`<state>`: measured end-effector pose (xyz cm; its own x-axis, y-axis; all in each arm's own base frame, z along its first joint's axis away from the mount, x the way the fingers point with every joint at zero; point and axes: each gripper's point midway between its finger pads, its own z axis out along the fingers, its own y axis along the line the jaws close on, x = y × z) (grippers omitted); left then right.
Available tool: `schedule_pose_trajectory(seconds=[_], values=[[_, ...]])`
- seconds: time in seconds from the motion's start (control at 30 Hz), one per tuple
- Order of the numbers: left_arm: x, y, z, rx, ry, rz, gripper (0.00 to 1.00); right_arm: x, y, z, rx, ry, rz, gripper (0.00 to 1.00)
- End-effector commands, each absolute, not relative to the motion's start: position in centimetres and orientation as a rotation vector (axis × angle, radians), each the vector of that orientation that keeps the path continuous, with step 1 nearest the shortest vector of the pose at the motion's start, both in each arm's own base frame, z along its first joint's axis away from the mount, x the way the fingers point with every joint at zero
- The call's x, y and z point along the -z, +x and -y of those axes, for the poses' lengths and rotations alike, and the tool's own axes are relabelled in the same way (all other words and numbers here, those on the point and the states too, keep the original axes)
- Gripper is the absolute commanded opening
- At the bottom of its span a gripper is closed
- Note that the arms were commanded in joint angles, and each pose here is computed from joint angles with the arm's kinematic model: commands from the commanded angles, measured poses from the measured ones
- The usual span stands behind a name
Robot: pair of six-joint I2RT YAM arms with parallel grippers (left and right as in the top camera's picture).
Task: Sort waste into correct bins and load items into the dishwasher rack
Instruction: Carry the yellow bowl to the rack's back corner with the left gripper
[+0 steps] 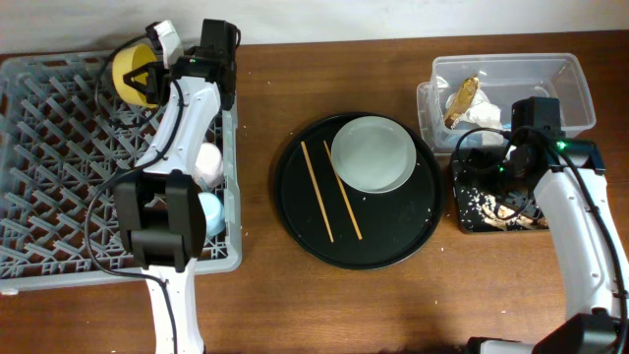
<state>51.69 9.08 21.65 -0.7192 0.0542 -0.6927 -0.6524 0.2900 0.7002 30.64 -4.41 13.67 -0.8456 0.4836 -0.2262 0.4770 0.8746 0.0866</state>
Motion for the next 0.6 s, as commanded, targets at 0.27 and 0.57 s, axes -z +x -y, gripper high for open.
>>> schedule_pose_trajectory(seconds=[0.27, 0.57], values=[[-19.3, 53.9, -6.8, -1.374, -0.546, -1.921, 0.00, -13.7, 30.4, 4.7, -0.023, 0.750, -2.797, 0.99], [-18.7, 54.9, -4.3, -1.286, -0.522, -1.926, 0.00, -13.7, 30.4, 4.7, -0.023, 0.750, -2.797, 0.99]])
